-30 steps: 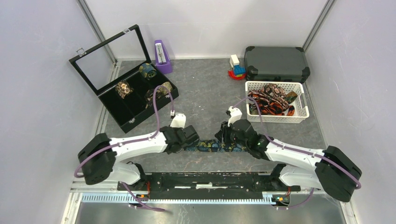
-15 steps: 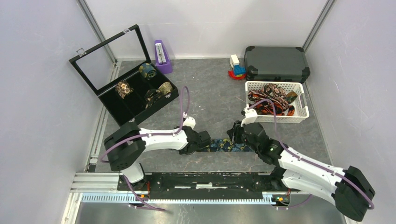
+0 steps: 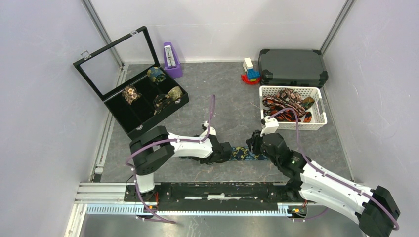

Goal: Roll the ties
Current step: Roll the tie at the center of the board.

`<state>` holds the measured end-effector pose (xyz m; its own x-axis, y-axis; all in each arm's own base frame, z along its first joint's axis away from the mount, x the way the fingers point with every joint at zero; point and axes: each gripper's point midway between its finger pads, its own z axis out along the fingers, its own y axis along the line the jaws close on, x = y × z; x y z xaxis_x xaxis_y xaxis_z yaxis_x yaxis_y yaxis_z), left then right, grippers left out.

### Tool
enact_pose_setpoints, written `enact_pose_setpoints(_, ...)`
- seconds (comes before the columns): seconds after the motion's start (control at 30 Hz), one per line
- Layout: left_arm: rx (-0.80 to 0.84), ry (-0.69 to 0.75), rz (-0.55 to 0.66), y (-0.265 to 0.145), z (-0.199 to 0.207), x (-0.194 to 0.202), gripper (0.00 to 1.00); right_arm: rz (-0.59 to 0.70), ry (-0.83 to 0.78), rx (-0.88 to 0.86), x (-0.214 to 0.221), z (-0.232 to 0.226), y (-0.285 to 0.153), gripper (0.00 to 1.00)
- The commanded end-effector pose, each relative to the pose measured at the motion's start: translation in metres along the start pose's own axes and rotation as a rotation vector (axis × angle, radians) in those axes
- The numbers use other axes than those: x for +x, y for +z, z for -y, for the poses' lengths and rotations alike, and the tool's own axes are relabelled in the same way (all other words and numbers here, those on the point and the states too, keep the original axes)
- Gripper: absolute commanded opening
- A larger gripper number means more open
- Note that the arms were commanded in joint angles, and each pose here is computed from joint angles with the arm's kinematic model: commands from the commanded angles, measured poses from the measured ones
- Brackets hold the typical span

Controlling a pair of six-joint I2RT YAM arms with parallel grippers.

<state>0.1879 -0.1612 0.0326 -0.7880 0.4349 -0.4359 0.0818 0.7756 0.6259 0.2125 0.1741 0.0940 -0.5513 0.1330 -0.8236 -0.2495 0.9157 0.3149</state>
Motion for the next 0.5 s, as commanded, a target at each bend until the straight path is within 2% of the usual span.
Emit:
enact_pose_setpoints(0.0, 0.083, -0.03, -0.019, -0.003, 0.033, -0.003, 0.03, 0.022, 0.009, 0.021, -0.003, 0.005, -0.001, 0.39)
enact_pose_setpoints(0.47, 0.246, 0.032, -0.075, -0.016, 0.067, -0.004, 0.25, 0.018, 0.007, 0.018, -0.002, 0.005, -0.002, 0.39)
